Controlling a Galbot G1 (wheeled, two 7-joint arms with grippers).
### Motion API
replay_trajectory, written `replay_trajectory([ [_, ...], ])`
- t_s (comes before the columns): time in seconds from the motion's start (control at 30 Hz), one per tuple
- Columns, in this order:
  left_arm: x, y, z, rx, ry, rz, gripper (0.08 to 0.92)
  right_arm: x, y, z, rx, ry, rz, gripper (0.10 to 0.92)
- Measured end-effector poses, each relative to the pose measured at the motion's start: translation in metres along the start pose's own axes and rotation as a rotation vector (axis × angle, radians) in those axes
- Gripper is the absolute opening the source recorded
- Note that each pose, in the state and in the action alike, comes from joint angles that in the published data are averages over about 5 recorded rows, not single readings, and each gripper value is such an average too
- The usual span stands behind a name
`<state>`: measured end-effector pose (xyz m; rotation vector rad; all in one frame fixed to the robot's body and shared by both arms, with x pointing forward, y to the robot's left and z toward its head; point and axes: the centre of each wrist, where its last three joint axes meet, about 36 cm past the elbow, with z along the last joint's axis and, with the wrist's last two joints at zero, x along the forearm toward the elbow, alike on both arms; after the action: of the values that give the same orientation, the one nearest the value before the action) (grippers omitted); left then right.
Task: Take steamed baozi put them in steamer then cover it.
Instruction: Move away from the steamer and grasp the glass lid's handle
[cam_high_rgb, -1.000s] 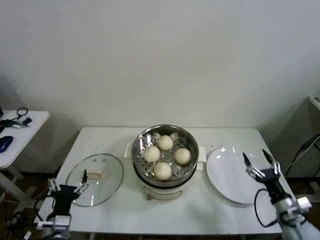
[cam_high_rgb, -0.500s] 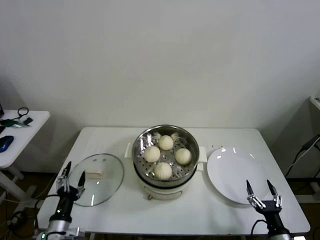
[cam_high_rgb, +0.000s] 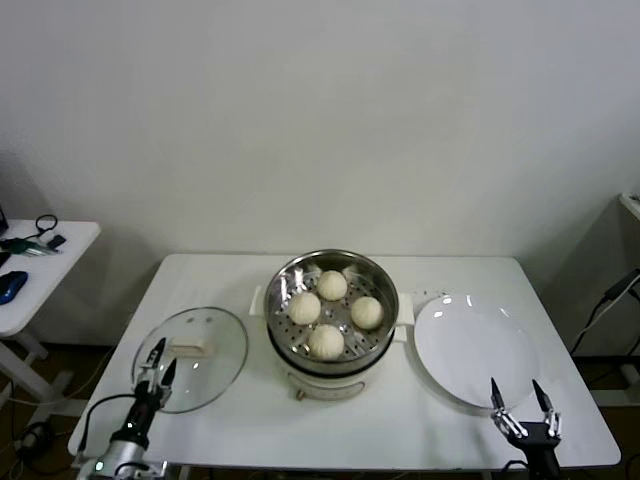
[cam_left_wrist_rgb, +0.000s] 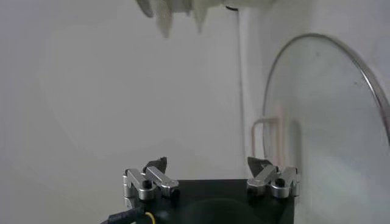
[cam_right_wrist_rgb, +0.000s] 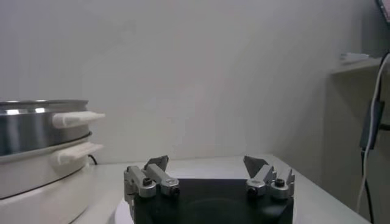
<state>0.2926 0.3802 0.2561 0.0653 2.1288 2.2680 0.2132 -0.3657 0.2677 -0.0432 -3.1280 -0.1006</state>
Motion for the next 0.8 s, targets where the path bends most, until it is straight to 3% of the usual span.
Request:
replay_trajectory([
  [0.67,-0.051,-0.013,-0.001,0.014,0.048,0.026,0.820,0.015,0.010,0.008,0.012,-0.005,0.015,0.823],
  [0.8,-0.054,-0.016,-0.003,0.022,0.057,0.030,0.749,0.016,0.011,0.010,0.014,-0.005,0.015,0.823],
])
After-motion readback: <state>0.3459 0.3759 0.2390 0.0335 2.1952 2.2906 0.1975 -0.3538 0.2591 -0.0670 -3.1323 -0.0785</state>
